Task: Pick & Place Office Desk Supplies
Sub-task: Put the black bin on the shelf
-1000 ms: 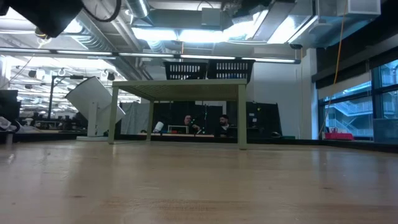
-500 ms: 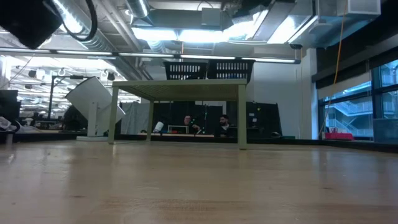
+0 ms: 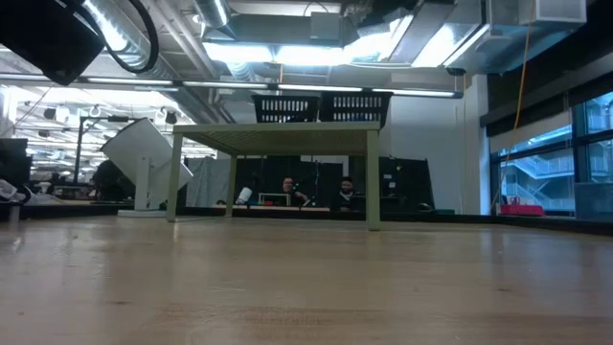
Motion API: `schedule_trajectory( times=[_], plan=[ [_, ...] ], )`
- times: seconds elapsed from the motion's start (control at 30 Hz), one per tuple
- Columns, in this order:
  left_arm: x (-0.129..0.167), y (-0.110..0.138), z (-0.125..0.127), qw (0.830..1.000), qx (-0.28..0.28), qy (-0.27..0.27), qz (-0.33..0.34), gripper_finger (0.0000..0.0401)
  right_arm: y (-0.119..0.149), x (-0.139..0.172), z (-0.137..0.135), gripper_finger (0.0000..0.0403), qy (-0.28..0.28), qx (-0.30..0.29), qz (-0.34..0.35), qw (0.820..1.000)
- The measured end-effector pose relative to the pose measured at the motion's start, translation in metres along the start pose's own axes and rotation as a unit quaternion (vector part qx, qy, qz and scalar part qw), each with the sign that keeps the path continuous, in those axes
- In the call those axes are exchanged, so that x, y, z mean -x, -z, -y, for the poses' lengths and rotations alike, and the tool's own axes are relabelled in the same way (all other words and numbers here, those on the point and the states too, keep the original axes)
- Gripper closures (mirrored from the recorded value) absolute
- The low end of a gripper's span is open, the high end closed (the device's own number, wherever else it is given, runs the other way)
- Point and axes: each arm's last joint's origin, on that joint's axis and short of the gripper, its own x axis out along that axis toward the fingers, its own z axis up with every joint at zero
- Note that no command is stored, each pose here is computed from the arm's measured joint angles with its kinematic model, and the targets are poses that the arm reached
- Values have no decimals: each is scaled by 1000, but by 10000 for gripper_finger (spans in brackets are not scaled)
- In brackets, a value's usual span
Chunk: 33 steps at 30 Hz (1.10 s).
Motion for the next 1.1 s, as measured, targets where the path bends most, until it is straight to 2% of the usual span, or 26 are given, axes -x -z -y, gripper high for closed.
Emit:
schedule_trajectory(
  times=[0.07,0.3,0.6,0.83,1.1],
  plan=[
    [0,-1,0,1000,2,-1,3,388,0,0,0,272,0,0,0,1000],
    [9,-3,6,1000,-11,17,-8,394,0,0,0,272,0,0,0,1000],
    [60,-2,24,992,-108,59,38,396,0,0,0,272,0,-1,-1,1000],
    [112,-3,26,965,-196,52,165,397,1,0,0,272,0,0,-3,1000],
    [158,-5,12,930,-256,-14,263,397,1,0,0,272,0,-1,-3,1000]
  ],
)
